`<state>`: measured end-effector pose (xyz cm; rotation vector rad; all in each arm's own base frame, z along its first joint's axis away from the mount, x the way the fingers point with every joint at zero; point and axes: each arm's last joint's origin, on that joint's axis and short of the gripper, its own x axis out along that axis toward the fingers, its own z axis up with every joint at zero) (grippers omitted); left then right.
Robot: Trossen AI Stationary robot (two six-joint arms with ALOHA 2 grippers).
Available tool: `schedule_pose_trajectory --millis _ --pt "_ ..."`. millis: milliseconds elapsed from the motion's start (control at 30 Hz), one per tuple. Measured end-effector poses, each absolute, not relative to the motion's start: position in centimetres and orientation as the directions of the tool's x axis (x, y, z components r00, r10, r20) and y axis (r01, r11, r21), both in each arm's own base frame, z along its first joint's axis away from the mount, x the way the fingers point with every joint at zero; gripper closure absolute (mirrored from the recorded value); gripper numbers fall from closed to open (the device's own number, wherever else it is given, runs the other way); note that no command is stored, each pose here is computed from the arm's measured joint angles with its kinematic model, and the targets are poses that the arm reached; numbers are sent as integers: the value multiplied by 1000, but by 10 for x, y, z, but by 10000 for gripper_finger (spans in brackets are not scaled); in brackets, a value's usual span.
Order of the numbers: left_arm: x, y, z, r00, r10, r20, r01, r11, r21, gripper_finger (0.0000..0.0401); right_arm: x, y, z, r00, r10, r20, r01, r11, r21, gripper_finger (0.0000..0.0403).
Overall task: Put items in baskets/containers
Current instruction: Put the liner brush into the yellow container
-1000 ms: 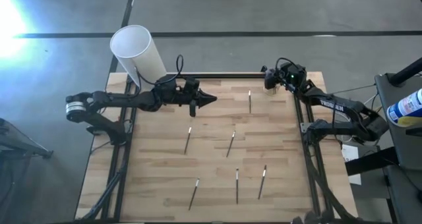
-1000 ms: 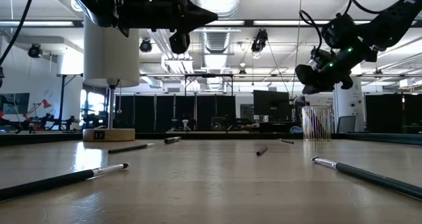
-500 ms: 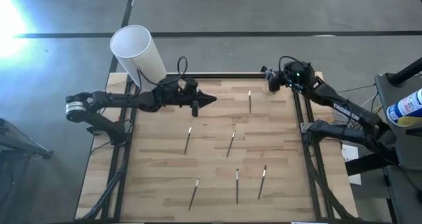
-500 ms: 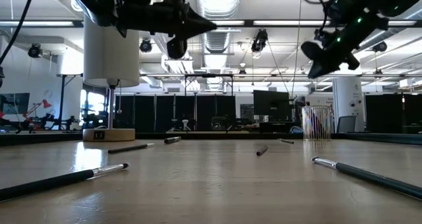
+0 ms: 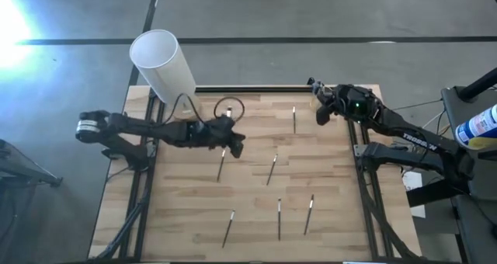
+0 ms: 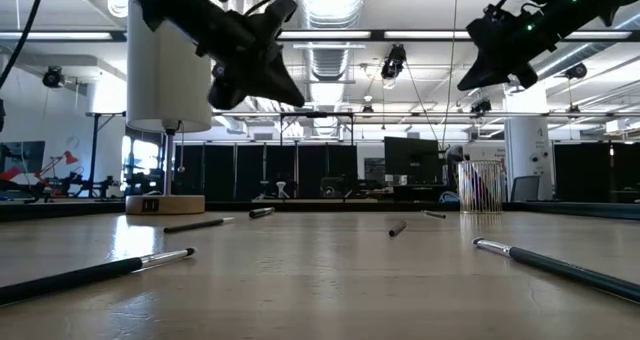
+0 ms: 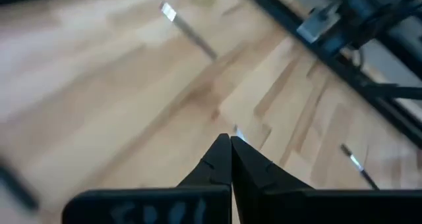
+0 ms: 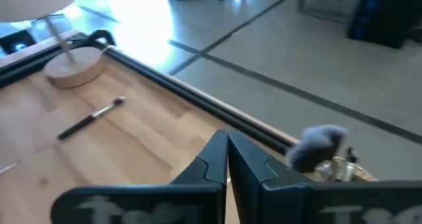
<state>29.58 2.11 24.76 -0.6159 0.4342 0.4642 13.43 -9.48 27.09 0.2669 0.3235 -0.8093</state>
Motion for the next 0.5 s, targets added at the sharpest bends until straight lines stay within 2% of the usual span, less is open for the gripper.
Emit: schedule_pose_trajectory --millis 267,367,500 --pt "273 -13 231 578 345 -740 -796 437 -419 389 141 -85 268 689 -611 -389 686 723 80 394" --pt "269 -16 221 521 347 -780 -840 368 -398 364 142 -83 266 696 -600 -395 676 733 78 394" --pt "275 -13 206 475 375 -796 -872 322 -369 319 142 -82 261 705 -580 -408 657 751 68 394"
